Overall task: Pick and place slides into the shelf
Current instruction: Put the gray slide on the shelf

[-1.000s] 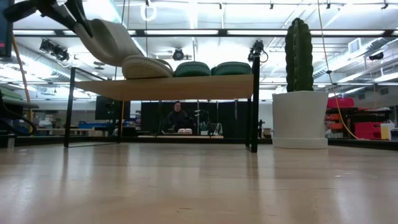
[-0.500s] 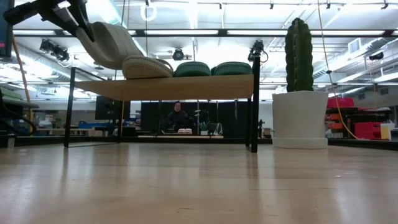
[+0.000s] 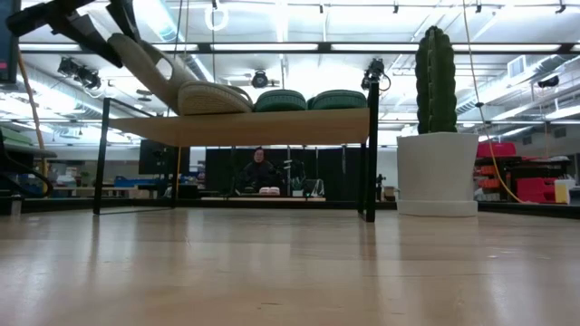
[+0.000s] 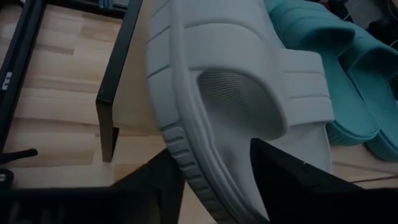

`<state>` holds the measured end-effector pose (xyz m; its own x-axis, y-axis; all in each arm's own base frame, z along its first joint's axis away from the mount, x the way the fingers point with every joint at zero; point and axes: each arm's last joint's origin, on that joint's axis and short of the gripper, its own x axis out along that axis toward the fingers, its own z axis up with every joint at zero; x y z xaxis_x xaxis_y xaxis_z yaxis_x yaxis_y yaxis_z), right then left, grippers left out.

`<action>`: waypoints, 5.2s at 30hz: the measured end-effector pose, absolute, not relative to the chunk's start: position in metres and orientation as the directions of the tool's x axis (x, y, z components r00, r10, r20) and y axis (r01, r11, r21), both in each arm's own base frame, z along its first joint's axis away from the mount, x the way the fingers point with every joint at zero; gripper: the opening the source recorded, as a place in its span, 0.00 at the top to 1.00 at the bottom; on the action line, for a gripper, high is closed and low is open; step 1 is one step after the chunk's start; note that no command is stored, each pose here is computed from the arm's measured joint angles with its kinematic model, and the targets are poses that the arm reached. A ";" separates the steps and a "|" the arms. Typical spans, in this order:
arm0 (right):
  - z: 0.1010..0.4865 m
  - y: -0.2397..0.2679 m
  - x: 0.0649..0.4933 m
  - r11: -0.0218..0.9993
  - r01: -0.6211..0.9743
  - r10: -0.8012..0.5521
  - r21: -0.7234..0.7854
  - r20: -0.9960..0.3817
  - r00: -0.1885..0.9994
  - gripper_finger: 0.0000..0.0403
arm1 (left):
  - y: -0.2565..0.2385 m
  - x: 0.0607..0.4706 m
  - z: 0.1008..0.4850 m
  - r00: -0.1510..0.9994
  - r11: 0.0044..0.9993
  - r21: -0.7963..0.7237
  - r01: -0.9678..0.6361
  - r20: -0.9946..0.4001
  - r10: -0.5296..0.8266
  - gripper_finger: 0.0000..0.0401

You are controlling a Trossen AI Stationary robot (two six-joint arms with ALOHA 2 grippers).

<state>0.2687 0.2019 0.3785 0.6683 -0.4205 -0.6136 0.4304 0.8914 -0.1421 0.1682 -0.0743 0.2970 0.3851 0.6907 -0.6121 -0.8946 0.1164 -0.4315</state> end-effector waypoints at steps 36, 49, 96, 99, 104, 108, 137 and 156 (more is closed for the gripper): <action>0.379 0.203 0.269 0.896 0.422 -0.412 -0.140 -0.617 0.670 0.69 | -0.083 0.162 0.298 0.424 0.206 -0.390 -0.898 -0.635 0.646 0.91; 0.379 0.202 0.269 0.896 0.423 -0.412 -0.138 -0.617 0.670 0.69 | -0.080 0.148 0.310 0.510 0.186 -0.549 -0.815 -0.529 0.678 0.91; 0.379 0.195 0.280 0.917 0.377 -0.366 -0.131 -0.654 0.663 0.69 | -0.100 0.133 0.414 0.729 0.485 -0.747 -0.455 0.001 0.685 0.91; 0.379 0.195 0.280 0.919 0.368 -0.366 -0.141 -0.654 0.662 0.69 | -0.100 0.135 0.448 0.740 0.517 -0.712 -0.476 -0.007 0.672 0.91; 0.379 0.197 0.279 0.921 0.365 -0.360 -0.136 -0.656 0.664 0.69 | -0.089 0.146 0.487 0.819 0.591 -0.715 -0.374 0.044 0.572 0.91; 0.379 0.202 0.275 0.923 0.369 -0.344 -0.107 -0.658 0.670 0.69 | -0.088 0.164 0.506 0.887 0.671 -0.739 -0.061 0.268 0.376 0.91; 0.383 0.242 0.252 0.847 0.459 -0.215 0.266 -0.619 0.755 0.72 | -0.182 0.251 0.454 0.462 0.306 -0.366 0.879 0.493 -0.737 0.91; 0.383 0.241 0.252 0.842 0.466 -0.217 0.272 -0.619 0.755 0.72 | -0.202 0.229 0.439 0.592 0.513 -0.319 0.797 0.248 -0.766 0.91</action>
<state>0.2524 0.2412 0.3830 0.7549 -0.2175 -0.6187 0.4656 0.8421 0.2721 0.2294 -0.2025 0.4385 0.5925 -0.7664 0.2482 0.7970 0.5127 -0.3192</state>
